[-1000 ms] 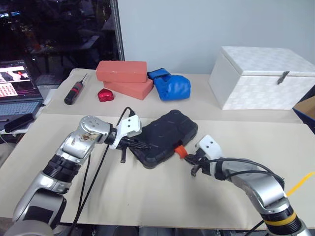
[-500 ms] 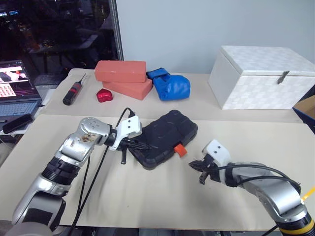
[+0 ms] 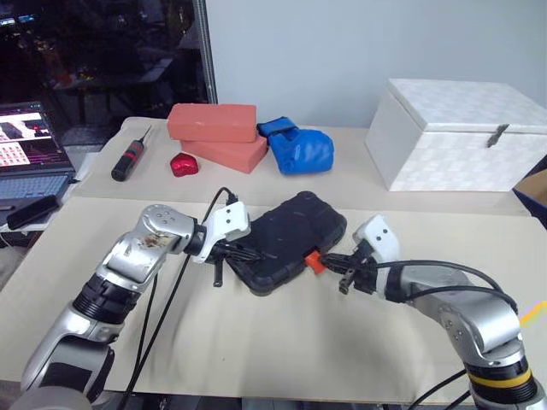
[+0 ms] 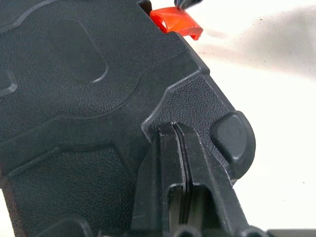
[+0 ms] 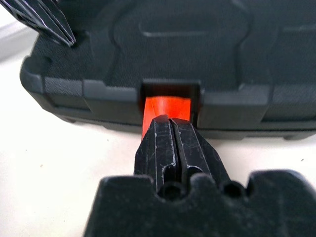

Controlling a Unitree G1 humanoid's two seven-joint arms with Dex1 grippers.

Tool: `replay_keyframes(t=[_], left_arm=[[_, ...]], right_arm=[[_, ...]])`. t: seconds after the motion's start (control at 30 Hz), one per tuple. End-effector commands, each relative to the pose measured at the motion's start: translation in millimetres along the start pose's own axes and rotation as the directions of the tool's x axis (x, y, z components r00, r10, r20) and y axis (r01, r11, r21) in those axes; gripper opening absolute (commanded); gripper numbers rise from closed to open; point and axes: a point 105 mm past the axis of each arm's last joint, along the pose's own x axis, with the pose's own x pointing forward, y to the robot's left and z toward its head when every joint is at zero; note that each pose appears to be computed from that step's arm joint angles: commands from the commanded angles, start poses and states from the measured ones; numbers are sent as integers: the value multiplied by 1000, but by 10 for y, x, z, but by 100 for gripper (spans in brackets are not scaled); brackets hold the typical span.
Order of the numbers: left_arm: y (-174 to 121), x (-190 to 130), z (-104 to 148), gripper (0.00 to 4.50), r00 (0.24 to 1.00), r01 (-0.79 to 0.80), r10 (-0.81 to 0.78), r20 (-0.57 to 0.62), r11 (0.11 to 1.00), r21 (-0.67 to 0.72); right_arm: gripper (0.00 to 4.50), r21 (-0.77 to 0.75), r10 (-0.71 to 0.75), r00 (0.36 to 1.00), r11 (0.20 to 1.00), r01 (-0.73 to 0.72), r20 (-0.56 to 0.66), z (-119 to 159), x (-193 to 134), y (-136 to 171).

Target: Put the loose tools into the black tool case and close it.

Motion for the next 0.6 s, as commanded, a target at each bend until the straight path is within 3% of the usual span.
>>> replay_keyframes(t=[0.03, 0.33, 0.6], left_arm=[[-70, 68, -224, 4, 997, 22, -28, -75, 997, -73], [-66, 78, -220, 4, 997, 20, -25, -71, 997, -77], [-76, 80, -220, 4, 997, 17, -23, -70, 997, -81]], right_arm=[[0, -31, 22, 1000, 999, -22, -10, -21, 69, 71], [0, -38, 5, 1000, 999, -5, 10, 17, 263, 1], [0, -25, -34, 999, 999, 35, 20, -30, 242, -40]])
